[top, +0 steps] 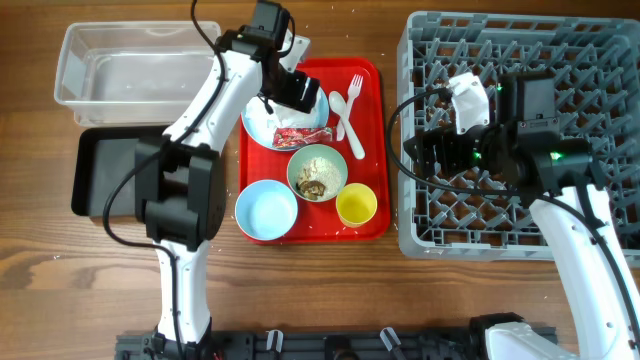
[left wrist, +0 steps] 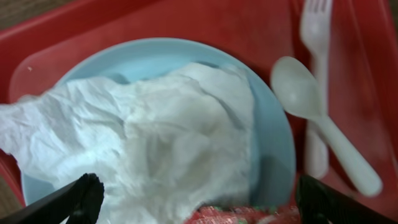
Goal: Sort waste into correct bins and load items into the dishwasher rack
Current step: 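Grasp the white napkin with the left gripper and drop it in the clear bin, then grasp the red snack wrapper on the blue plate with the left gripper, then carry the red wrapper left and drop it into the clear bin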
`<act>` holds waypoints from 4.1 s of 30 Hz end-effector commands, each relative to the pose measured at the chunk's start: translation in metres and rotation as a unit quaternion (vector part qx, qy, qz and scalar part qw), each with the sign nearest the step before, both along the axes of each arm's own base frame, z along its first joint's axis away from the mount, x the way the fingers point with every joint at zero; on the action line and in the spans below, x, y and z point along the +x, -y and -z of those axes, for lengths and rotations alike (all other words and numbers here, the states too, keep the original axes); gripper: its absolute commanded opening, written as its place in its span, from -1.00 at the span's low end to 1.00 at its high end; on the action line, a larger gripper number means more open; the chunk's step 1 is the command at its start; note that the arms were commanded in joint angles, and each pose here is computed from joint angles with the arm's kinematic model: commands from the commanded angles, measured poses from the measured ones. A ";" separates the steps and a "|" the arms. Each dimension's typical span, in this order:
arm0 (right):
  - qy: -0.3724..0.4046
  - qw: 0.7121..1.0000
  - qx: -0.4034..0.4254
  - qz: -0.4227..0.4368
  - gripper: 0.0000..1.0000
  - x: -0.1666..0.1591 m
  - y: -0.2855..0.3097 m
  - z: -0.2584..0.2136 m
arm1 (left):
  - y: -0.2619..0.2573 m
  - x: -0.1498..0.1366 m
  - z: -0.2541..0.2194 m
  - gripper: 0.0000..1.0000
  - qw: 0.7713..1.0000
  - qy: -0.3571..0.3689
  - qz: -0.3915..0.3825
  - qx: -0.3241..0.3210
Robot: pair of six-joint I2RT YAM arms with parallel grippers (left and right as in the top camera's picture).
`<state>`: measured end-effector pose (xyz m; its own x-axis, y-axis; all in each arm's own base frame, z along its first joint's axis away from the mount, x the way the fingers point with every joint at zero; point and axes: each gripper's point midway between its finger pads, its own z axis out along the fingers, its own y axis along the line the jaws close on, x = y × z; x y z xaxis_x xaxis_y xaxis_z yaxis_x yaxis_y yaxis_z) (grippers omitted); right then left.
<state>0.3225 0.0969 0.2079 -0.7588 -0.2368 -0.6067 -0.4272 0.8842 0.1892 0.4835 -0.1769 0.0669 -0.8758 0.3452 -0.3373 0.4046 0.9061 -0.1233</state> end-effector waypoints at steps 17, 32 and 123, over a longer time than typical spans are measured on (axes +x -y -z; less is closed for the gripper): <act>-0.021 1.000 0.009 -0.004 0.99 0.003 -0.004 0.008 | -0.015 0.017 0.041 -0.92 0.999 -0.016 -0.038 0.019; -0.013 1.000 0.012 -0.003 0.99 0.006 -0.004 0.005 | -0.211 0.084 -0.115 -0.91 0.961 0.163 -0.223 0.005; -0.027 1.000 0.015 0.006 1.00 0.002 -0.004 0.008 | -0.037 0.000 0.061 -0.92 0.955 -0.027 -0.295 0.019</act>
<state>0.3219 0.0983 0.1966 -0.7947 -0.2195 -0.5659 -0.4042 0.8869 0.2237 0.4824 -0.1477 0.0127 -0.9413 -0.2061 -0.2674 -0.1751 0.9752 -0.1351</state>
